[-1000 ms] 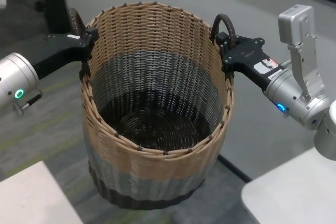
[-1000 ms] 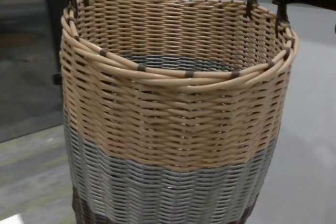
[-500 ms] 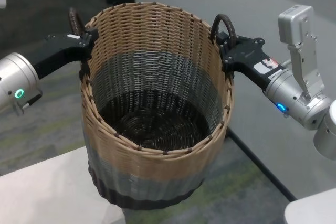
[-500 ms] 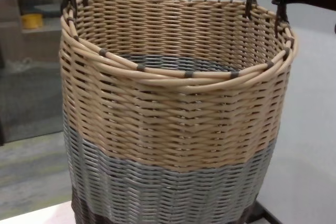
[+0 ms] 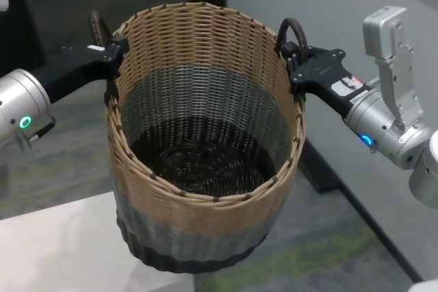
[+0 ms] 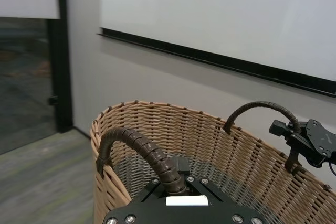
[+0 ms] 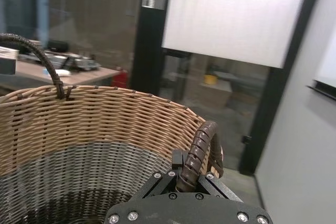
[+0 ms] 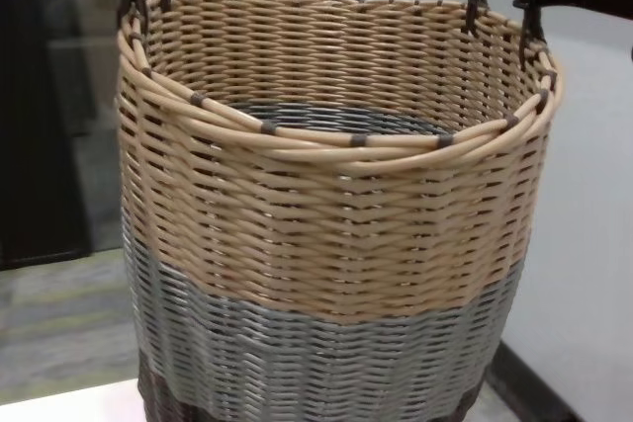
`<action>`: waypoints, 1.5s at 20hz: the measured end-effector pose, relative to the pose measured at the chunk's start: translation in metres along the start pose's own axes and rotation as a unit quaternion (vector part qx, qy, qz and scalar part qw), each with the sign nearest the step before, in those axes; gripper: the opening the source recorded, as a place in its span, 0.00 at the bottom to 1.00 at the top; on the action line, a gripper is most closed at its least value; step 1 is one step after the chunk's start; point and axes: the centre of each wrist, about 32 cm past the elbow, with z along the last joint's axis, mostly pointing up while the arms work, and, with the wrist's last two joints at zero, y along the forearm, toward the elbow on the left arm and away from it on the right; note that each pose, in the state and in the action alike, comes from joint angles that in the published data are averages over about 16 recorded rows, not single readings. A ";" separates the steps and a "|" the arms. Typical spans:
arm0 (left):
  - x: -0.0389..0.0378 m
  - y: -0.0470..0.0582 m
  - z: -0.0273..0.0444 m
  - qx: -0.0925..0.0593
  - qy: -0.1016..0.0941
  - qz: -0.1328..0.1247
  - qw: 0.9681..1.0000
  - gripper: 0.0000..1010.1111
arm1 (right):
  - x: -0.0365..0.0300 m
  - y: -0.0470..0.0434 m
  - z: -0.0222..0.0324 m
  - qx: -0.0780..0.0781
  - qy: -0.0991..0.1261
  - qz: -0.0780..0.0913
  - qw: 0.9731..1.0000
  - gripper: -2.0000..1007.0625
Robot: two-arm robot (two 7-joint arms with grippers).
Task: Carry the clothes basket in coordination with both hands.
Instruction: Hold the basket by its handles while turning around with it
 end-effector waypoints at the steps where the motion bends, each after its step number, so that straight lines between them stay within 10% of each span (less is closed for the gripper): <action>1: 0.0000 0.000 0.0000 0.000 0.000 0.000 1.000 0.00 | 0.0000 0.0000 0.0000 0.000 0.000 0.000 1.000 0.01; 30: 0.0000 0.000 0.0000 0.000 0.000 0.000 1.000 0.00 | 0.0000 0.0000 0.0000 0.000 0.000 0.000 1.000 0.01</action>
